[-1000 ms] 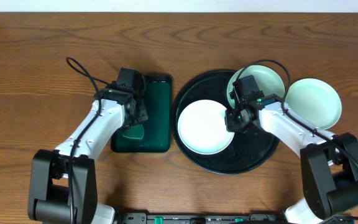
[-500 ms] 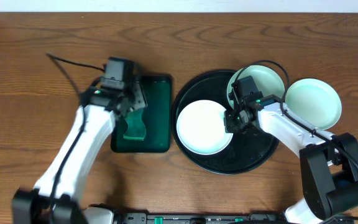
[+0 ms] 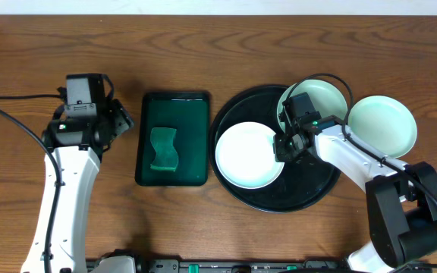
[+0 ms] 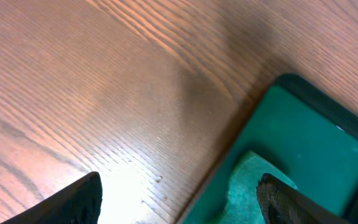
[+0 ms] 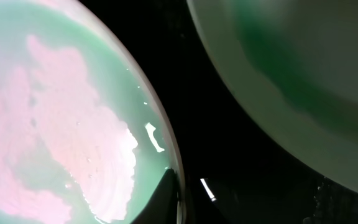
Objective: Clean dirty plates on tray and stack at the side
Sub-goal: 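Release the sponge and pull the left arm back to the left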
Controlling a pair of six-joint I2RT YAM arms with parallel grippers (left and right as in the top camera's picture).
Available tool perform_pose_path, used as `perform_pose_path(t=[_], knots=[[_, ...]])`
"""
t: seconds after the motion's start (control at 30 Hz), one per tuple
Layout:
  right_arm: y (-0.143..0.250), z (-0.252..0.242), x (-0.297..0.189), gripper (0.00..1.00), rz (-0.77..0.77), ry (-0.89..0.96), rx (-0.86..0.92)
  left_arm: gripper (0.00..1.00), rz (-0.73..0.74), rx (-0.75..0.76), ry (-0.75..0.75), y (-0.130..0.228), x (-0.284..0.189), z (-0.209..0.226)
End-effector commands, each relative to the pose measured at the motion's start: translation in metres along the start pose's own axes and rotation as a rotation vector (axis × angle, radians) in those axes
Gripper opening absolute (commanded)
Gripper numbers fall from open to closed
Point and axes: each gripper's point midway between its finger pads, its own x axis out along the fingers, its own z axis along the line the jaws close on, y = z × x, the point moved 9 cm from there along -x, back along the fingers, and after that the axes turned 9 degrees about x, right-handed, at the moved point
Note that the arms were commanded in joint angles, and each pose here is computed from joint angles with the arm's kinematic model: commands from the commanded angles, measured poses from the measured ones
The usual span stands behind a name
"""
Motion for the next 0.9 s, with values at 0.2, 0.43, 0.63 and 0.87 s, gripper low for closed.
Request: perform_pose_path(t=[0.2,0.43,0.63,0.87], knots=[[0.002,-0.001,0.002,0.06,-0.004,0.028,-0.018,0.81,-0.016,-0.019,-0.020,-0.004,-0.004,0.005],[0.002,-0.001,0.002,0.01,-0.009,0.037,-0.018,0.81,-0.016,-0.019,-0.020,-0.004,-0.004,0.005],[0.003,-0.002,0.000,0.01,0.009,0.042,-0.013,0.81,-0.016,-0.019,-0.020,-0.004,-0.004,0.005],[-0.009,-0.008,-0.021,0.01,0.004,-0.005,0.060,0.81,-0.016,-0.019,-0.020,-0.004,-0.004,0.005]])
